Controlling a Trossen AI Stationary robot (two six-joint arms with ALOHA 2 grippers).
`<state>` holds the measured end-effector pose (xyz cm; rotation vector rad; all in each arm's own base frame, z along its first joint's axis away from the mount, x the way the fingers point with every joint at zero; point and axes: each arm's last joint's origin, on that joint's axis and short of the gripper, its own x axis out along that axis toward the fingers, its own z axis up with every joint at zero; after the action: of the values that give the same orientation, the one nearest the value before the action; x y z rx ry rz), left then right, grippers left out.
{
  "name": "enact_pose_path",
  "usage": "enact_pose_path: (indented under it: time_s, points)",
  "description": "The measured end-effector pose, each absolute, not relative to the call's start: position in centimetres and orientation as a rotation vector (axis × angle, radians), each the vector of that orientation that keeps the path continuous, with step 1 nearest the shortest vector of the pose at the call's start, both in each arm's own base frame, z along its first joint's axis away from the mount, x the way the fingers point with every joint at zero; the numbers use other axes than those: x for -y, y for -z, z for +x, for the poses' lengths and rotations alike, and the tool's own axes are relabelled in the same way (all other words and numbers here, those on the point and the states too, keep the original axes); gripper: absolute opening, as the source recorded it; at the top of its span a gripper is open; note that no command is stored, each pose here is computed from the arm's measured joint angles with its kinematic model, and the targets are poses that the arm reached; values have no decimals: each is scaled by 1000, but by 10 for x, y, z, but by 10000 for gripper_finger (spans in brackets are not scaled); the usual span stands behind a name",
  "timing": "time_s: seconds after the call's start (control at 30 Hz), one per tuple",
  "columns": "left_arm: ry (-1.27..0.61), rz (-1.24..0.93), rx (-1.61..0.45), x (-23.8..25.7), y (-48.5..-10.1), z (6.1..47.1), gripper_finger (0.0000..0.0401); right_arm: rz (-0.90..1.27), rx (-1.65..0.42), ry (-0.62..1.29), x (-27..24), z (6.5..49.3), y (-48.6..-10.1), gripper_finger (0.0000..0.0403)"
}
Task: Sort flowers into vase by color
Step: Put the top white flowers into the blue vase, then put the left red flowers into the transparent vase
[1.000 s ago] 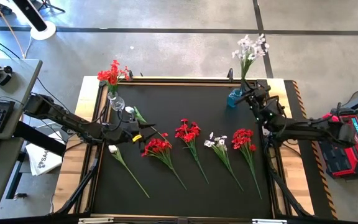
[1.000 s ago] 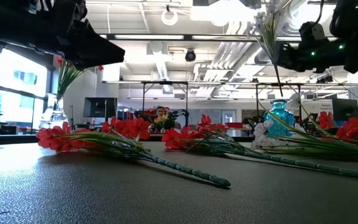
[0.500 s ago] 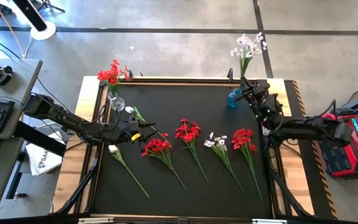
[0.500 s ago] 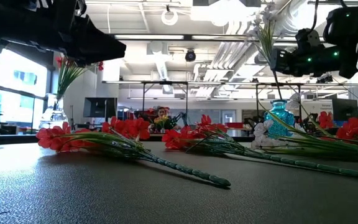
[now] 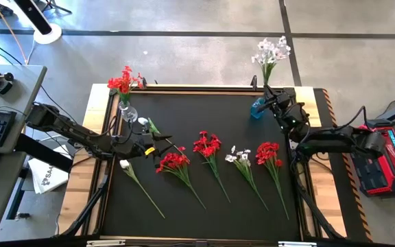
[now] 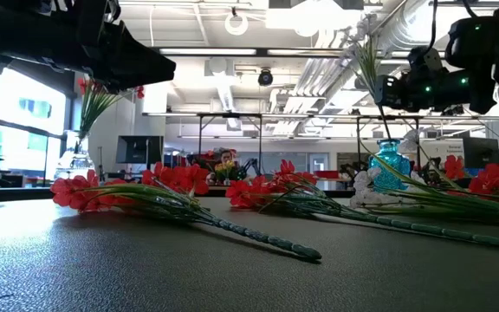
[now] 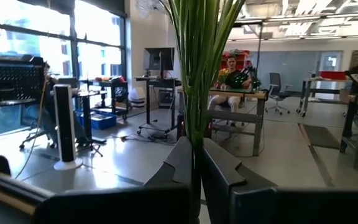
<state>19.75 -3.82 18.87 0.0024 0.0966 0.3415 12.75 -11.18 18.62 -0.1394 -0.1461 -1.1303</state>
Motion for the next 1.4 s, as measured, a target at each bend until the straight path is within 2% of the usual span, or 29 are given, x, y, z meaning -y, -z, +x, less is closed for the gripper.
enact_pose_path:
  time_s: [0.13, 0.47, 0.67, 0.83, 1.17, 1.4]
  points:
    - [-342, 2, -97, 38, -189, 197, 151, -155, 104, 1110, 112, 129, -183, 26]
    - [-340, -1, -97, 38, -189, 197, 151, -188, 76, 1111, 112, 129, -183, 126]
    - [-341, -23, -94, 38, -188, 197, 151, -177, 97, 1074, 106, 132, -185, 163]
    - [-342, -32, -96, 38, -188, 197, 151, -67, 129, 1085, 90, 137, -186, 169]
    - [-342, -33, -96, 38, -188, 197, 151, -28, 114, 1110, 44, 147, -195, 169]
    - [-342, -34, -93, 39, -188, 197, 151, -10, 62, 896, 1, 174, -229, 169]
